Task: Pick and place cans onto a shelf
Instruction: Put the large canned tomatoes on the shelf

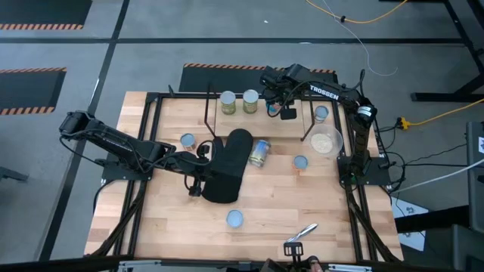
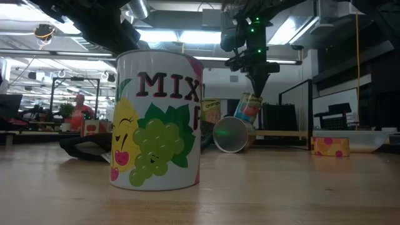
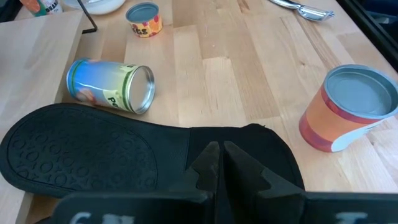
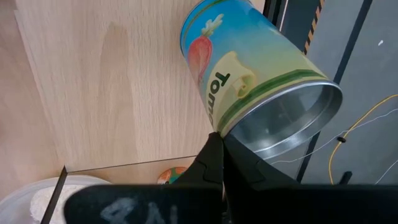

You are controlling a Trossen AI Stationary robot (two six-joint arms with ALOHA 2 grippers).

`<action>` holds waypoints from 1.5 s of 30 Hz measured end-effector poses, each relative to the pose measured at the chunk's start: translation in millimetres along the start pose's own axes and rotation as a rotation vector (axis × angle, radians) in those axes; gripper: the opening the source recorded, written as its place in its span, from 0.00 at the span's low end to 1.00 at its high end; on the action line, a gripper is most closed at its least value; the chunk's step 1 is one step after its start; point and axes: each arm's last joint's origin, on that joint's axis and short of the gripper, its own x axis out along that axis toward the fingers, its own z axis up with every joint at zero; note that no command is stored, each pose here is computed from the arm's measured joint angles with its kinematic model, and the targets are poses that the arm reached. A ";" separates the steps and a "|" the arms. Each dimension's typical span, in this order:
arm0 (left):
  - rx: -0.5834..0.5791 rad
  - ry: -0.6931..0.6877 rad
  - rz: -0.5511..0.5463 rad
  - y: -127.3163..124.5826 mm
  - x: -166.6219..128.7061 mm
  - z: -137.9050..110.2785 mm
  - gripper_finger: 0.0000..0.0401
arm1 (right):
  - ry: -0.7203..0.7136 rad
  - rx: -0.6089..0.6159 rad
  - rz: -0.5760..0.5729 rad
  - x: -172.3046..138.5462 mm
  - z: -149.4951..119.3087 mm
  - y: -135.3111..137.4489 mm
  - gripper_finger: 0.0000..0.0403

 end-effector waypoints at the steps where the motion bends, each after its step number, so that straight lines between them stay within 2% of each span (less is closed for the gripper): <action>1: 0.000 0.000 0.000 0.0 0.0 0.0 0.03 | 0.000 0.000 0.000 0.0 0.0 0.0 0.00; 20: 0.006 0.000 0.000 0.0 0.0 0.0 0.03 | 0.030 -0.010 0.017 13.8 6.7 0.4 0.00; 28: 0.006 0.000 0.000 0.0 0.0 0.0 0.03 | 0.022 -0.006 0.017 14.8 8.0 0.0 0.06; 45: 0.006 0.000 0.000 0.0 0.0 0.0 0.03 | 0.012 -0.004 0.010 15.0 9.6 0.0 0.08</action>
